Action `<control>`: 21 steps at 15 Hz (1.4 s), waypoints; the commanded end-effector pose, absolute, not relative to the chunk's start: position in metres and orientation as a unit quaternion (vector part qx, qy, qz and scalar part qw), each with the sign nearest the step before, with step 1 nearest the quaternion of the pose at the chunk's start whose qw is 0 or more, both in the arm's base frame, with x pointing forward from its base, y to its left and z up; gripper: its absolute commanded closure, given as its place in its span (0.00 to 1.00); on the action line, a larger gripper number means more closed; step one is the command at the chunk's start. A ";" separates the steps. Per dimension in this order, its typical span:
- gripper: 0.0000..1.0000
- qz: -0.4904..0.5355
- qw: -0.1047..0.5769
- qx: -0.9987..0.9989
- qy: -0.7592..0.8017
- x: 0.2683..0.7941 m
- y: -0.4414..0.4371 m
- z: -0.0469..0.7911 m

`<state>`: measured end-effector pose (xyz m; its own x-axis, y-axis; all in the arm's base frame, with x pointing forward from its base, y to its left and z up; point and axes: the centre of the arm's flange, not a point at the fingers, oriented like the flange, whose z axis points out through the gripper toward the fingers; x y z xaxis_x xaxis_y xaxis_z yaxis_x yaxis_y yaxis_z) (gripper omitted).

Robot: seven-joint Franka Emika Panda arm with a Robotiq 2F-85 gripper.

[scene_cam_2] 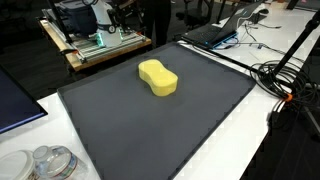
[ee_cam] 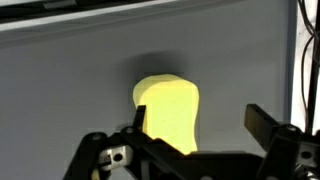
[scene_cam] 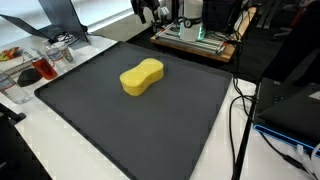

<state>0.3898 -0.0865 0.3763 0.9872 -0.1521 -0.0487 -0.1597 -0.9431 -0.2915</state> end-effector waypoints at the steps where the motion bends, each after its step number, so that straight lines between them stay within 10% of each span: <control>1: 0.00 0.000 0.123 -0.992 0.003 0.414 -0.048 0.363; 21: 0.00 0.004 0.136 -0.987 -0.083 0.465 -0.082 0.168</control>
